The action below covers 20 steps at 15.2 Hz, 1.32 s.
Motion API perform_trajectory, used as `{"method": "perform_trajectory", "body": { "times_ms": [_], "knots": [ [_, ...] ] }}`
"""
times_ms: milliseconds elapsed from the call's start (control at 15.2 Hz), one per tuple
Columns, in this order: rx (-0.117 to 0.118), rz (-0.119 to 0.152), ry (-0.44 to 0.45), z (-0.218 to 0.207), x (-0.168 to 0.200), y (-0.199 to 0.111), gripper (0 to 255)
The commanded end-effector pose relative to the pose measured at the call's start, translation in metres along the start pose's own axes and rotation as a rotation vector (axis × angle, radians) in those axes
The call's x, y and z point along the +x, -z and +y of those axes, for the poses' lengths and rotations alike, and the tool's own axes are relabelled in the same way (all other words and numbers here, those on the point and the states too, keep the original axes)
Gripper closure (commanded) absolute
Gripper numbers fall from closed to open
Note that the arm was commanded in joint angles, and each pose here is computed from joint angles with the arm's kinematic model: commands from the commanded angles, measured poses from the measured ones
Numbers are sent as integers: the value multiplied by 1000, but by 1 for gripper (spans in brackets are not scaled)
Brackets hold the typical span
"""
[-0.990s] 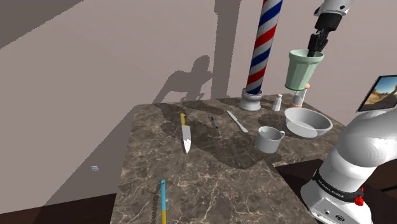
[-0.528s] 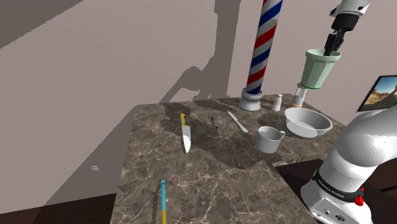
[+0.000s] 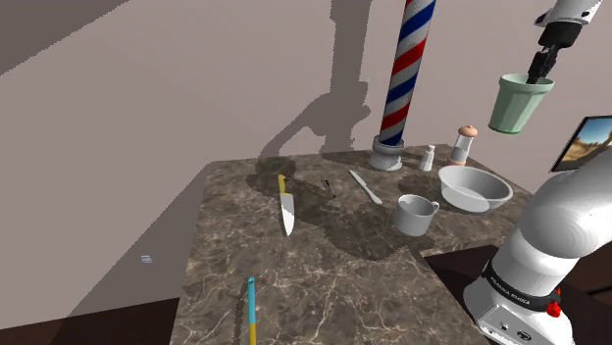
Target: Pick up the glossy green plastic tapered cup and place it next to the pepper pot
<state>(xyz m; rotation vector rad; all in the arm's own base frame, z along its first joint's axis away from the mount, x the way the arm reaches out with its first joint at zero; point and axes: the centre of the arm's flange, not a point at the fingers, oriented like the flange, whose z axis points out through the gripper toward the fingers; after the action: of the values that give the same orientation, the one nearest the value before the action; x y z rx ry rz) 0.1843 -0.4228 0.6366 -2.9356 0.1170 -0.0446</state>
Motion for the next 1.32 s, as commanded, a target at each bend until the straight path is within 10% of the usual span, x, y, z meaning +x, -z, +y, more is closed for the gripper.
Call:
{"method": "perform_trajectory", "body": {
  "times_ms": [0, 594, 1254],
  "knots": [
    [-2, -1, 2, 25, -12, 4, 255],
    [-2, -1, 2, 131, -53, 27, 255],
    [-2, -1, 2, 142, -55, -24, 255]
  ]
}}
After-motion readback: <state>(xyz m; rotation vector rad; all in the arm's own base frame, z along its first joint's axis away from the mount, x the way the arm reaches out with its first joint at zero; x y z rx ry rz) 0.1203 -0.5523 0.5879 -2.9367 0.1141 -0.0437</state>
